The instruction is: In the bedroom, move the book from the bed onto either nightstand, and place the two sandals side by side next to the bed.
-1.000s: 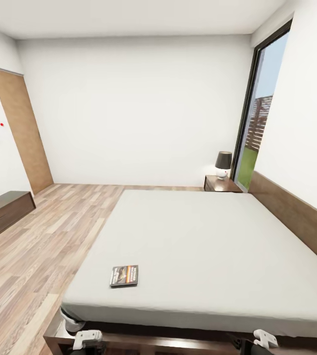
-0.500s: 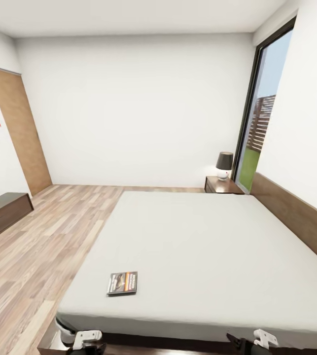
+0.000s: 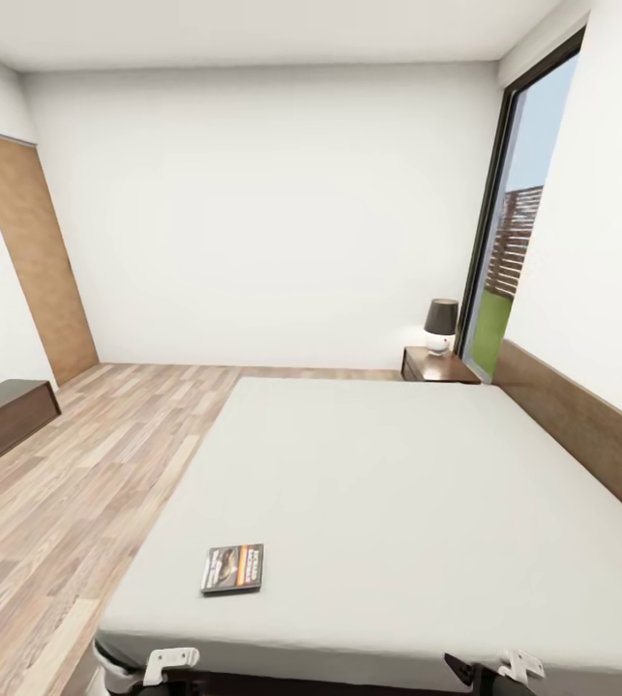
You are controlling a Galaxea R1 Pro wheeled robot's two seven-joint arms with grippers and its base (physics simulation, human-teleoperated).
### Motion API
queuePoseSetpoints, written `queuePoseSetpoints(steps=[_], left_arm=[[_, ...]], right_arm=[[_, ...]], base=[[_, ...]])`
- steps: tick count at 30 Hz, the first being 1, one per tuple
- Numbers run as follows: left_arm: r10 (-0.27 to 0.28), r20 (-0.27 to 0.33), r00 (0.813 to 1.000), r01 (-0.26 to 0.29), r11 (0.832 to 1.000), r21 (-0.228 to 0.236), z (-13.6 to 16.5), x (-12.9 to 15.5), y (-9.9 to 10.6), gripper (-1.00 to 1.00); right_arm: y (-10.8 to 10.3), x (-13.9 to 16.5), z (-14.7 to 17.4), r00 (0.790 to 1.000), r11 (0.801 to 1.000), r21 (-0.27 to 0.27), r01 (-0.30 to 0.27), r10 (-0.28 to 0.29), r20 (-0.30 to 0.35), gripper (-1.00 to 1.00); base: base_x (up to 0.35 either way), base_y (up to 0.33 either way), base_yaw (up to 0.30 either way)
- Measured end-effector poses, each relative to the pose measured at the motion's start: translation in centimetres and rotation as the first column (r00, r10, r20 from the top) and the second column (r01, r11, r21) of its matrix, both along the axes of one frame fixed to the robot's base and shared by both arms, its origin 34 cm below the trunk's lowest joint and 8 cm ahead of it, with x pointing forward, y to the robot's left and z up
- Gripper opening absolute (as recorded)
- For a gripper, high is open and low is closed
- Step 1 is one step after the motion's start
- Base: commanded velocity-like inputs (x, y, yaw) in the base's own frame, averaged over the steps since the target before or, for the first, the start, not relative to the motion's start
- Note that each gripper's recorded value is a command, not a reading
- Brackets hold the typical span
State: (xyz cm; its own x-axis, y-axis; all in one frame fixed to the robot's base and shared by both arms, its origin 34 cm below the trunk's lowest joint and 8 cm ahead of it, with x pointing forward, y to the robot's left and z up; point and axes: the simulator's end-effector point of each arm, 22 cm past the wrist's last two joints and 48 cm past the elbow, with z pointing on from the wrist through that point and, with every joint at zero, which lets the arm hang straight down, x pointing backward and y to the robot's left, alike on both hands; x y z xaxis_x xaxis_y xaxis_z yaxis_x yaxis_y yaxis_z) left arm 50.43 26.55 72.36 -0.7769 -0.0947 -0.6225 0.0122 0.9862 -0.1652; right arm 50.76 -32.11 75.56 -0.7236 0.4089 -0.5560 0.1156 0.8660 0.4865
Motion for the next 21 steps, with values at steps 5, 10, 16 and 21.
queuePoseSetpoints(steps=[5, 10, 16, 21], left_arm=[[0.0, 0.0, 1.0, 0.0, 1.0, 0.0, -0.01, 0.0, 0.0, 1.0], [0.0, 0.0, 1.0, 0.0, 1.0, 0.0, -0.01, -0.02, 0.0, 1.0], [0.0, 0.0, 1.0, 0.0, 1.0, 0.0, 0.01, -0.04, 0.01, 1.0], [0.0, 0.0, 1.0, 0.0, 1.0, 0.0, 0.01, -0.04, 0.01, 1.0]], right_arm=[[0.0, 0.0, -0.02, 1.0, 1.0, 0.0, 0.0, 0.0, 0.0, 1.0], [0.0, 0.01, 0.01, 1.0, 1.0, 0.0, 0.0, 0.0, 0.0, 1.0], [0.0, 0.0, 0.04, 1.0, 1.0, 0.0, 0.0, 0.0, 0.001, 1.0], [0.0, 0.02, 0.05, 1.0, 1.0, 0.0, 0.0, 0.0, 0.001, 1.0]], base=[[0.051, -0.081, 0.0], [0.058, -0.009, 0.0], [0.271, -0.001, 0.0], [0.309, 0.0, 0.0]])
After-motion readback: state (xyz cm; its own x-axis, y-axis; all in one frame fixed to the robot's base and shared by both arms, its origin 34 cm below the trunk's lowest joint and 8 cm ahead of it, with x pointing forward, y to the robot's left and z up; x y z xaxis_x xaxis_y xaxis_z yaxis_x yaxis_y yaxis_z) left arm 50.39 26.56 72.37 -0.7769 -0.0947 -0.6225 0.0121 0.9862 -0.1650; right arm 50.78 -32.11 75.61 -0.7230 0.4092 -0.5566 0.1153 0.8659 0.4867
